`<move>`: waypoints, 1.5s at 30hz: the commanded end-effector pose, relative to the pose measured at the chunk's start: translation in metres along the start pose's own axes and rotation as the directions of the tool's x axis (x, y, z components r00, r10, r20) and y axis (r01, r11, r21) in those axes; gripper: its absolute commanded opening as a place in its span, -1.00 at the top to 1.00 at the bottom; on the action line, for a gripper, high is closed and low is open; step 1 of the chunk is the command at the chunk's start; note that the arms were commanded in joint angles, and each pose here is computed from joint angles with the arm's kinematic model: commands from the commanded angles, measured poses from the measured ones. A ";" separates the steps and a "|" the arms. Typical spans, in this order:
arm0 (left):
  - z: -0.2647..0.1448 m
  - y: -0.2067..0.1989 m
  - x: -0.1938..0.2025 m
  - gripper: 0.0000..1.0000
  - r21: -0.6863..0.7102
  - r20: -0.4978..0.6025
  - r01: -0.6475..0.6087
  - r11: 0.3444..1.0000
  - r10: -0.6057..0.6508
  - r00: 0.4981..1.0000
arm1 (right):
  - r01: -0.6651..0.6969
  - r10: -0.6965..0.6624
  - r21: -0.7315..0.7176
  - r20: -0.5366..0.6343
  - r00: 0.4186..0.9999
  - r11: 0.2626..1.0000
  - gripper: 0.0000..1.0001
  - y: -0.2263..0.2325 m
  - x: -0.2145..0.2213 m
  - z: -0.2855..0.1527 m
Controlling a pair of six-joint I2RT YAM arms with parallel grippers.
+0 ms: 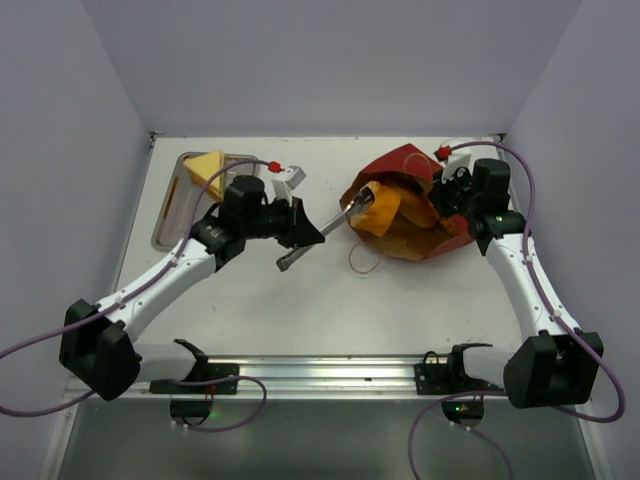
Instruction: Take the fake bread out of the paper bag
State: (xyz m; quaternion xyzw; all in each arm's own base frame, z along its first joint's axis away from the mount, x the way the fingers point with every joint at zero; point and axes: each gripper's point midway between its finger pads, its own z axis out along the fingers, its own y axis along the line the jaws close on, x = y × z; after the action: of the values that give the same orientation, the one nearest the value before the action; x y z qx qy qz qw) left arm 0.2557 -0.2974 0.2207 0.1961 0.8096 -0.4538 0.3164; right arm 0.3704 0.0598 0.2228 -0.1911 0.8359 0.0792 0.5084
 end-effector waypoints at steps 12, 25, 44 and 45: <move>-0.103 0.020 -0.053 1.00 -0.369 0.110 -0.137 0.919 0.189 0.976 | -0.002 0.004 -0.025 0.057 0.998 1.000 1.00 0.004 -0.018 -0.008; -0.147 0.123 -0.110 1.00 -0.441 0.342 0.129 0.888 0.033 0.939 | -0.005 0.007 -0.037 0.049 0.999 0.999 1.00 0.005 -0.015 -0.004; -0.150 0.239 -0.126 1.00 -0.160 0.471 0.351 0.923 -0.241 0.848 | -0.015 0.017 -0.054 0.034 0.999 0.998 1.00 0.008 -0.010 0.001; -0.149 0.242 -0.125 1.00 -0.158 0.469 0.355 0.922 -0.246 0.848 | -0.016 0.018 -0.053 0.034 0.999 0.998 1.00 0.007 -0.009 0.001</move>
State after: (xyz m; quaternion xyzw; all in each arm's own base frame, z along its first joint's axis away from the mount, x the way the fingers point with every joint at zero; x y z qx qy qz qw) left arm 0.4335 -0.0512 0.2022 -0.1074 0.8086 -0.4056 0.4124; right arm 0.3695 0.0639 0.2223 -0.1955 0.8343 0.0929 0.5071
